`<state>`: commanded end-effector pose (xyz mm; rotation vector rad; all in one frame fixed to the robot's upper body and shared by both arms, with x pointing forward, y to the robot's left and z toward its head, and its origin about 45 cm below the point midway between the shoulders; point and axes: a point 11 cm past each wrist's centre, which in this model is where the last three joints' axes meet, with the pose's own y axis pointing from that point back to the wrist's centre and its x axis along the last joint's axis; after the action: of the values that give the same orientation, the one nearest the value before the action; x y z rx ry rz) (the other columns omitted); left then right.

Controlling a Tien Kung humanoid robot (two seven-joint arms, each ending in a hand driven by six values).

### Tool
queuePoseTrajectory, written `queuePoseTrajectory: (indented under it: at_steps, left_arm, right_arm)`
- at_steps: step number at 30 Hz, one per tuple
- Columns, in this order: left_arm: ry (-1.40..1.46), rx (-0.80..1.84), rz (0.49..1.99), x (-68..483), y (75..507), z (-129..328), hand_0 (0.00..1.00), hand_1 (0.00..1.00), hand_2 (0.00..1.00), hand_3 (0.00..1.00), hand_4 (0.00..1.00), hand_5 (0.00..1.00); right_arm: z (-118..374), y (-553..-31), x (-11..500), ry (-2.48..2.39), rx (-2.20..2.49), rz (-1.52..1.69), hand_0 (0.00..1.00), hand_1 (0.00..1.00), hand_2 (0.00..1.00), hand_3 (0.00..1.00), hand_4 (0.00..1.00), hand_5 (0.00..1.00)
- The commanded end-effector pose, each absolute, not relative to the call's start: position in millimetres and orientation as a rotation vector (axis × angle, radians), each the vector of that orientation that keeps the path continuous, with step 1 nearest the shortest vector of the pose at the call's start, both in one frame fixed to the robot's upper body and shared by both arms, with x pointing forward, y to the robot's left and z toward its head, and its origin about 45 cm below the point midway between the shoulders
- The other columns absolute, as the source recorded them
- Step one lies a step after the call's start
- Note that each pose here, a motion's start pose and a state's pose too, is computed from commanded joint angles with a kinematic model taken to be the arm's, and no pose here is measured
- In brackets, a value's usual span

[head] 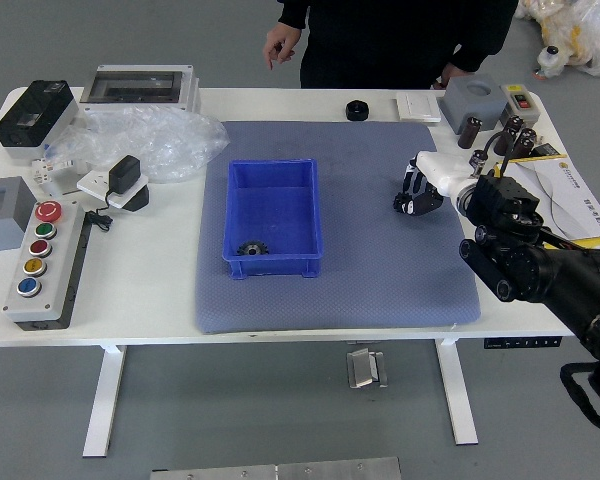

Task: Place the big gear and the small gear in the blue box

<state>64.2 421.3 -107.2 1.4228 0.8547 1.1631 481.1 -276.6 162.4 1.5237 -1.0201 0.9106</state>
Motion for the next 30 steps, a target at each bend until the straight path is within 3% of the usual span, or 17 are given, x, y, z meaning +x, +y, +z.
queuePoseTrajectory:
  at_steps: [9,10,15,16,30]
  left_arm:
    - [0.855,1.421,1.163,64.7,420.5,-107.4,0.85,0.82,0.799,0.823,0.68,0.302]
    - [0.855,1.421,1.163,64.7,420.5,-107.4,0.851,0.821,0.799,0.823,0.68,0.302]
    - [0.855,1.422,1.164,64.2,421.3,-107.2,0.851,0.821,0.799,0.823,0.68,0.302]
    - [0.856,1.422,1.165,64.0,421.4,-107.2,0.851,0.821,0.799,0.824,0.68,0.302]
    - [0.857,1.42,1.162,63.8,420.5,-107.5,0.85,0.821,0.799,0.824,0.681,0.302]
  right_arm:
    - [159.8,-278.8,480.2,-1.0,1.521,0.883,0.585,0.415,0.454,0.45,0.811,0.187]
    - [158.9,-278.9,479.9,-0.993,1.524,0.876,0.61,0.445,0.533,0.584,0.691,0.256]
    - [159.3,-279.8,480.2,-0.974,1.536,0.845,0.61,0.445,0.533,0.584,0.691,0.256]
    - [160.0,-280.0,480.5,-0.972,1.538,0.839,0.577,0.46,0.57,0.644,0.719,0.352]
    - [167.3,-278.3,482.8,-0.958,1.549,0.818,0.558,0.472,0.587,0.664,0.742,0.358]
